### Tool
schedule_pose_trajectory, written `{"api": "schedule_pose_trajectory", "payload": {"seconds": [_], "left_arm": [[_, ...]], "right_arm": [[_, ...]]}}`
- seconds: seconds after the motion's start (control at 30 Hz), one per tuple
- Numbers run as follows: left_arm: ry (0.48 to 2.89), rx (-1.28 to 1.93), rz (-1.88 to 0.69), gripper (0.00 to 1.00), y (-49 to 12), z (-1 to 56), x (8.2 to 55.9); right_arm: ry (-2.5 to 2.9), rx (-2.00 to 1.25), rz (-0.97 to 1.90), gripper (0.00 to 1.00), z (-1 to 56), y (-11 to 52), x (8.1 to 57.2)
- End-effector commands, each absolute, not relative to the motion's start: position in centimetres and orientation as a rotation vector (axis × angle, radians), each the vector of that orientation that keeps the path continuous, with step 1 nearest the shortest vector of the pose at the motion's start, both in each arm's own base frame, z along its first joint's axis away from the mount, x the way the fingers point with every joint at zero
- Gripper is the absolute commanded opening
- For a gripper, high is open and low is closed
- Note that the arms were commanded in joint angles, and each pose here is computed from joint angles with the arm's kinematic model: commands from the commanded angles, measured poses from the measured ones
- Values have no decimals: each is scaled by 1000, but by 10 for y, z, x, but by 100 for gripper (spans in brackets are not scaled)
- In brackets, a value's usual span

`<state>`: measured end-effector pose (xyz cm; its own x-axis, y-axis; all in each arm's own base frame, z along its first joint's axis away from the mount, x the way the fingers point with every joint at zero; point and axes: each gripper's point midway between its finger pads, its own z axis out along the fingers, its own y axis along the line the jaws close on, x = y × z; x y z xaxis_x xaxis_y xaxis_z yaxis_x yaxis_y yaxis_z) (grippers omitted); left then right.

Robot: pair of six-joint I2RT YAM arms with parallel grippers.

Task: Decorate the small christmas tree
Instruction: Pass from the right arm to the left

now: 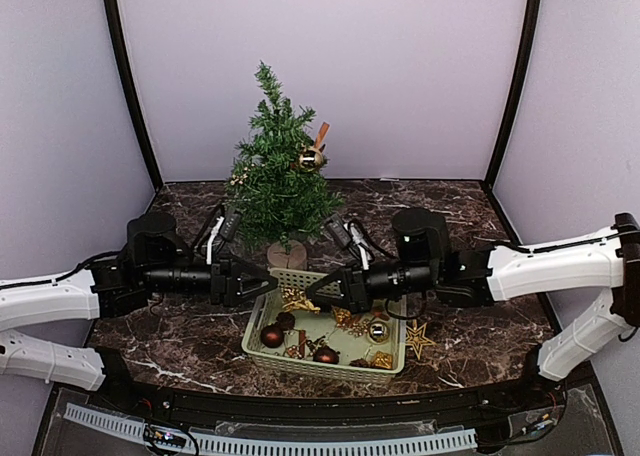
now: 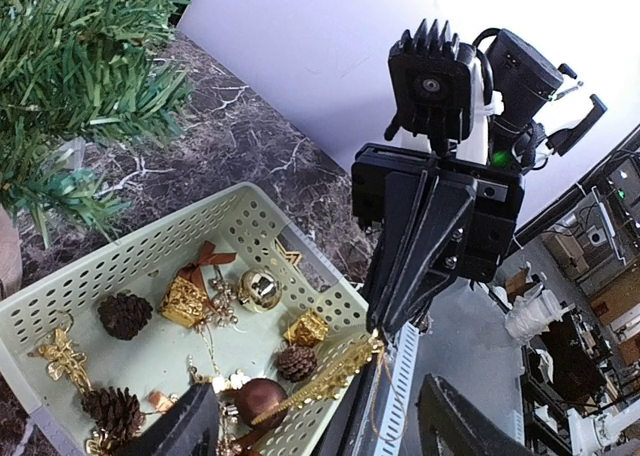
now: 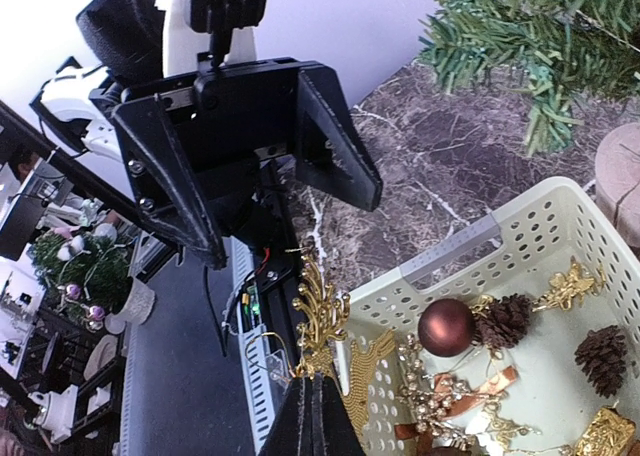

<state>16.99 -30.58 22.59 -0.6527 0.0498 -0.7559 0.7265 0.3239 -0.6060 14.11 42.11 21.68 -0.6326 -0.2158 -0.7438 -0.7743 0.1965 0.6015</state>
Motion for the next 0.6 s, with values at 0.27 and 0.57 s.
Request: {"api": "schedule_pose_trajectory", "payload": {"seconds": [0.27, 0.57], "left_arm": [[1773, 1006, -1485, 68, -337, 263, 135], [1743, 1041, -1503, 36, -343, 268, 132]], "right_arm": [[1815, -968, 1629, 0, 278, 415, 125], [1812, -956, 1627, 0, 280, 413, 125]]}}
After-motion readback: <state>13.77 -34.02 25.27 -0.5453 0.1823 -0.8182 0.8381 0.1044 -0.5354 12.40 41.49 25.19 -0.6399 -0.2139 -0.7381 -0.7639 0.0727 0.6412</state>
